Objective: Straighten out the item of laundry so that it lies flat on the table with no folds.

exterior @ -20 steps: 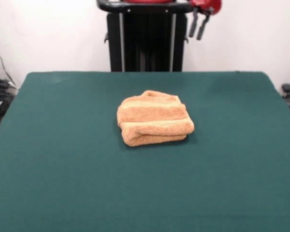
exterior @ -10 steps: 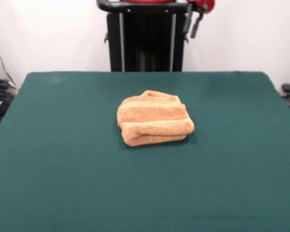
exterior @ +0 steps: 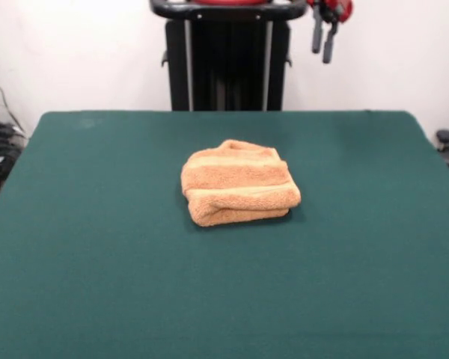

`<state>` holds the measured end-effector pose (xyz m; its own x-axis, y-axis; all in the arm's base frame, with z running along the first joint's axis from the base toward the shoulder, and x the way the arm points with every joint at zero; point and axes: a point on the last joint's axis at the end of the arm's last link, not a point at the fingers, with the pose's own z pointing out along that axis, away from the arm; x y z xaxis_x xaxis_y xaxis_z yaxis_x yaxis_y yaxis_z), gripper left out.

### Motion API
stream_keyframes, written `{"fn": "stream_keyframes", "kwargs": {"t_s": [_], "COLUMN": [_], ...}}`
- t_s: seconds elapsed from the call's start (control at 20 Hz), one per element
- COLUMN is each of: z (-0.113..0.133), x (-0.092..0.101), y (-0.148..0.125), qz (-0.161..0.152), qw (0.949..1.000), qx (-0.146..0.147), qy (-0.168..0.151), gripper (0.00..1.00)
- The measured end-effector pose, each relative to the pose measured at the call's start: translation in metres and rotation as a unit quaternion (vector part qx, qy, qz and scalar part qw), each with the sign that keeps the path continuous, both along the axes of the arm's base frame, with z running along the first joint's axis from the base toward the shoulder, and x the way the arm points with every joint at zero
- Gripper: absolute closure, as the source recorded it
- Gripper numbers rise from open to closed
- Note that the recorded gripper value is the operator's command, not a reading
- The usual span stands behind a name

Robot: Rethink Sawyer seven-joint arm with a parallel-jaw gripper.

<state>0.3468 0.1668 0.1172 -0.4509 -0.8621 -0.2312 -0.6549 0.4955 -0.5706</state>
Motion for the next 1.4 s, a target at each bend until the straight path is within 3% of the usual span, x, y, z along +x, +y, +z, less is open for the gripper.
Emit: {"fn": "stream_keyframes", "kwargs": {"t_s": [0.25, 0.8, 1.4], "z": [-0.002, -0.02, 0.0], "x": [0.004, 0.0, 0.017], "y": [-0.007, -0.048, -0.025], "qz": [-0.011, -0.038, -0.024], "qw": [0.9999, 0.9972, 0.9985], "qx": [-0.004, -0.064, -0.047], "qy": [-0.012, 0.008, -0.019], "gripper": [0.0, 0.0, 0.0]}}
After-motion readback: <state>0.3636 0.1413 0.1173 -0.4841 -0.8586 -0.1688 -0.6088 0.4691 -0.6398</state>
